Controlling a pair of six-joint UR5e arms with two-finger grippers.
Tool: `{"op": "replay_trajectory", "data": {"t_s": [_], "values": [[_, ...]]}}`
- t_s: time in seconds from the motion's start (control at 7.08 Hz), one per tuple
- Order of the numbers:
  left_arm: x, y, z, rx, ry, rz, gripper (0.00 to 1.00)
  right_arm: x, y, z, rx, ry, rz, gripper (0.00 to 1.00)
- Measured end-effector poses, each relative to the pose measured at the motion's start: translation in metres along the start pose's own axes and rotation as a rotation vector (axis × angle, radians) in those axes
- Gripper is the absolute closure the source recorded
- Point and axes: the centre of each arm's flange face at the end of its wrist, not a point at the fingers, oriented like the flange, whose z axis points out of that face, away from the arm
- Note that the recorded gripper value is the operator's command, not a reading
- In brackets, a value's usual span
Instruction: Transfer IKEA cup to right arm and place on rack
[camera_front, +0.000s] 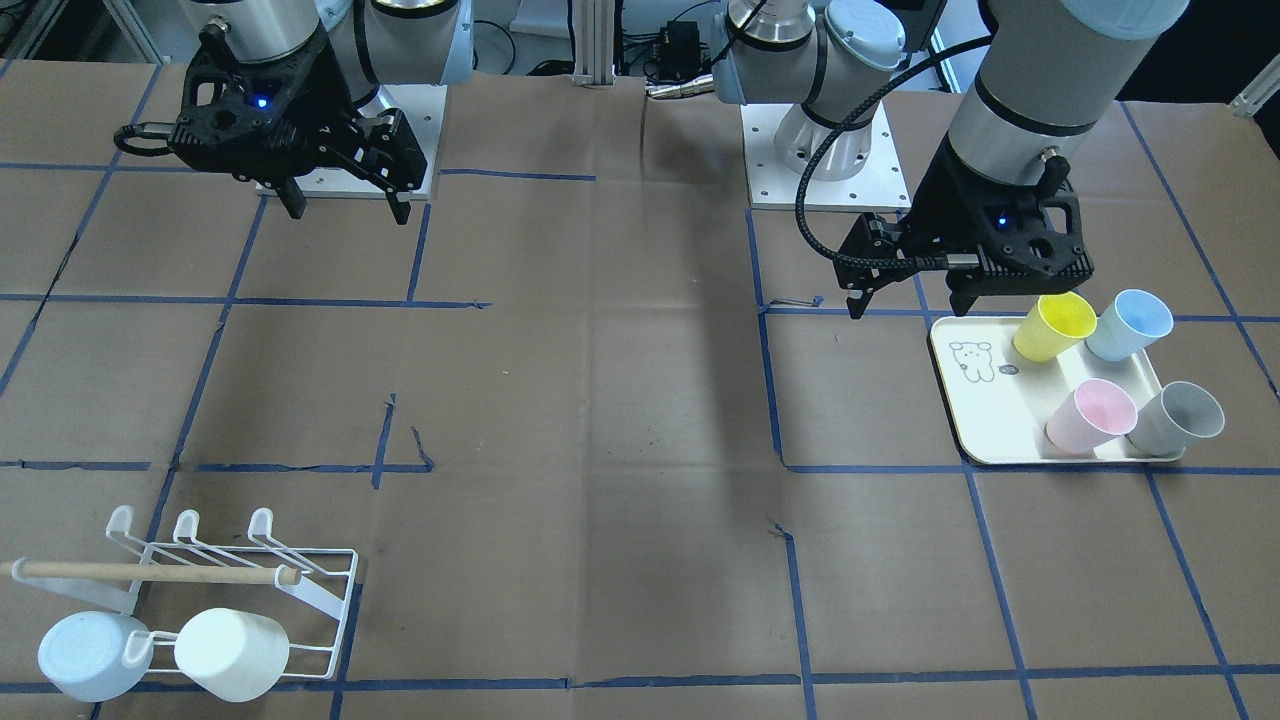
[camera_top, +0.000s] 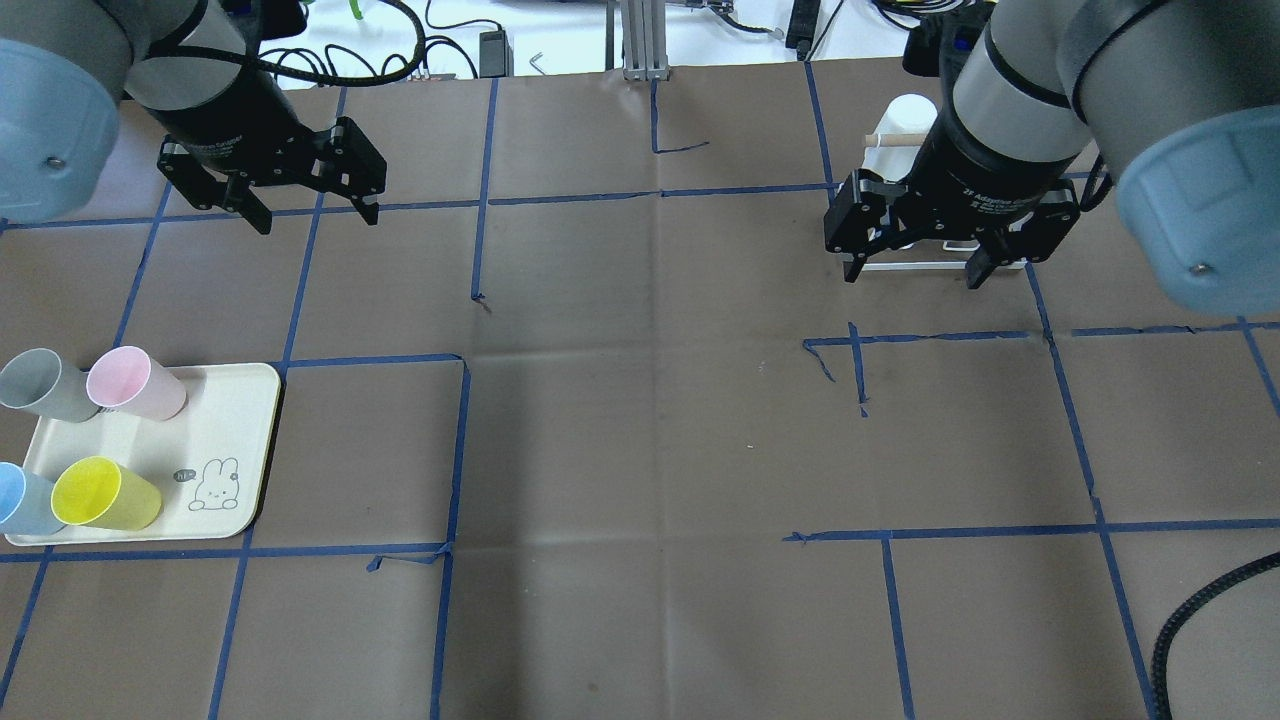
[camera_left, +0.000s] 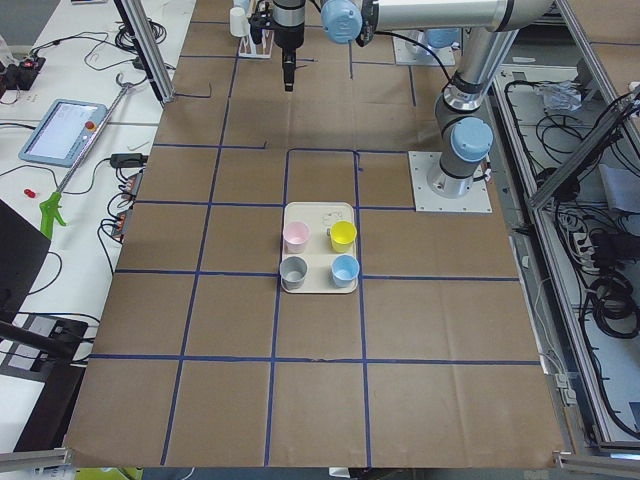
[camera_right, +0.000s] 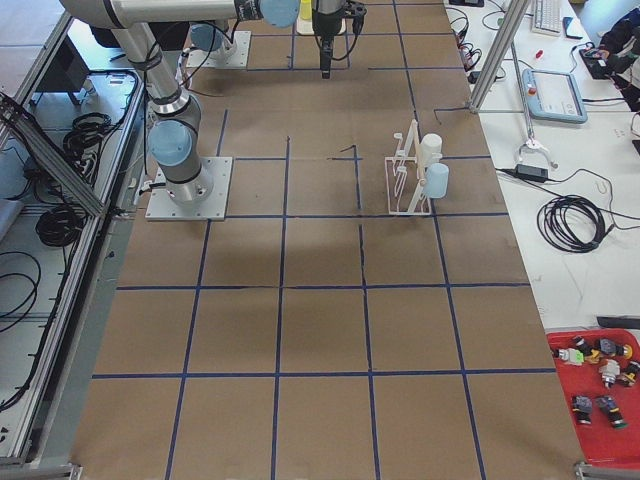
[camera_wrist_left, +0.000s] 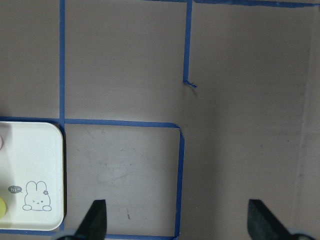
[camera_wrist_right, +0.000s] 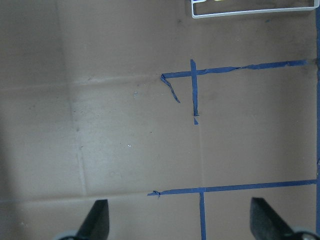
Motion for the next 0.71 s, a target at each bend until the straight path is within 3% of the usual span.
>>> {"op": "replay_trajectory", "data": {"t_s": [0.71], "values": [[0.0001, 0.0004, -0.0005, 0.001, 0.000, -0.001, 0.01, 0.0012, -0.0015, 0.0003, 0.009, 0.013, 0.001, 0.00]]}}
